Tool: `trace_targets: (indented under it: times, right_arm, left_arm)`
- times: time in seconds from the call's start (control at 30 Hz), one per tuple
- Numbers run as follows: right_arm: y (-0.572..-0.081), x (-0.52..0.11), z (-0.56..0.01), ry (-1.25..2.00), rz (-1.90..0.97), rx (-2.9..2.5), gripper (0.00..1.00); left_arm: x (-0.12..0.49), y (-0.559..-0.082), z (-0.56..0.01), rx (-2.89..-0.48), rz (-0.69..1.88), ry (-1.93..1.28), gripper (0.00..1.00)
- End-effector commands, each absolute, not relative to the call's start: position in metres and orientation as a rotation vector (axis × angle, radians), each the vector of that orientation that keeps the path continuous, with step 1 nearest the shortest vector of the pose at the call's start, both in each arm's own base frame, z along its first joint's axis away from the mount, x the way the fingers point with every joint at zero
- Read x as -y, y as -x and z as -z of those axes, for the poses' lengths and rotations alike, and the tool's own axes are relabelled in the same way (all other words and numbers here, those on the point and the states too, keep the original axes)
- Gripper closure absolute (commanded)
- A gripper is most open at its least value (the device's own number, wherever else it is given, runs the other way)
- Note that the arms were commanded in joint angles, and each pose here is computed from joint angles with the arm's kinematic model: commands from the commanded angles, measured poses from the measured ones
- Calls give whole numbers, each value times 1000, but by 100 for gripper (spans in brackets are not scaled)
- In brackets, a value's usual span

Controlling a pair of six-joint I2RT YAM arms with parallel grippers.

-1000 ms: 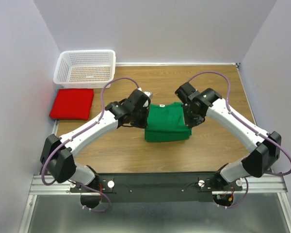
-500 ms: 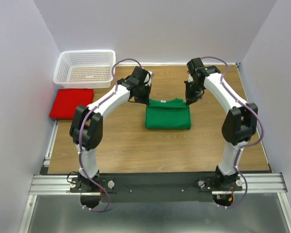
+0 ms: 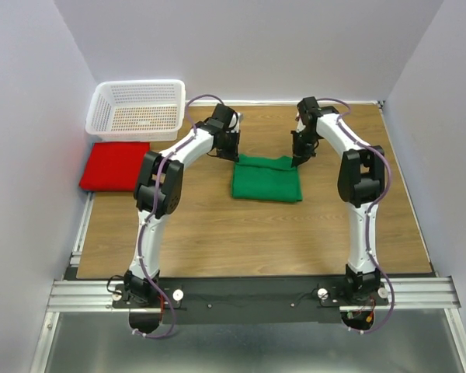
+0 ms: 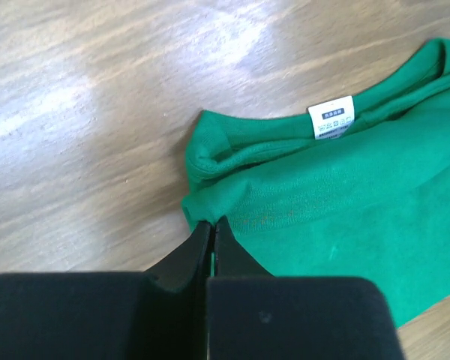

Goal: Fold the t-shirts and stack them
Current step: Fold the tshirt

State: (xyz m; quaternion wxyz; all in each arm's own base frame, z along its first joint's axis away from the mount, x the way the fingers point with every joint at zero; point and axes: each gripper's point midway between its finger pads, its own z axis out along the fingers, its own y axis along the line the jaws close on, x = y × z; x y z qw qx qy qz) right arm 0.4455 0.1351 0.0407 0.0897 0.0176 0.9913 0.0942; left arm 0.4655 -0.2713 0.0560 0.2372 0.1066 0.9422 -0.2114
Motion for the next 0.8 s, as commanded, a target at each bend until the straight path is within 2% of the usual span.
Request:
trace_targets:
  times: [0.0, 0.07, 0.1, 0.17, 0.27, 0.3, 0.33, 0.37, 0.43, 0.47, 0.5, 0.53, 0.57, 0.63, 0.77]
  right_arm:
    - [-454, -134, -50, -50, -304, -2891, 75]
    - [-460, -134, -67, -37, -313, -2837, 64]
    - [-461, -135, -76, -34, -318, -2816, 58]
    - [-466, -133, -105, -47, -314, -2736, 53]
    - [-471, -129, -131, -70, -293, -2630, 51]
    - [-469, -128, -153, -71, -302, -2569, 50]
    - [-476, -129, -169, -69, -332, -2491, 50]
    - [-465, -130, -157, -68, -346, -2508, 50]
    - [-460, -146, -184, -17, -495, -2392, 50]
    - [-456, -152, -186, 3, -549, -2372, 50]
    - [-441, -158, -168, 22, -611, -2402, 51]
    - [-435, -166, -167, 49, -681, -2387, 51]
    - [-435, -179, -178, 97, -783, -2319, 52]
    - [-428, -191, -164, 102, -907, -2296, 53]
    - [-431, -206, -155, 72, -1131, -2217, 54]
  left_arm:
    - [271, -477, -66, -2518, 586, -304, 82]
    - [272, -481, -76, -2472, 590, -295, 56]
    - [270, -478, -77, -2466, 590, -289, 46]
    - [267, -477, -100, -2410, 585, -262, 40]
    - [257, -478, -150, -2275, 563, -207, 39]
    - [250, -470, -146, -2278, 546, -188, 39]
    - [247, -469, -182, -2177, 562, -168, 39]
    - [243, -465, -190, -2151, 567, -130, 40]
    - [242, -446, -205, -2091, 613, -125, 42]
    - [243, -440, -208, -2076, 632, -125, 44]
    - [242, -428, -192, -2100, 640, -132, 51]
    - [249, -423, -203, -2052, 673, -150, 53]
    - [255, -416, -198, -2055, 716, -176, 56]
    - [267, -407, -181, -2076, 798, -207, 61]
    - [290, -416, -165, -2060, 908, -253, 65]
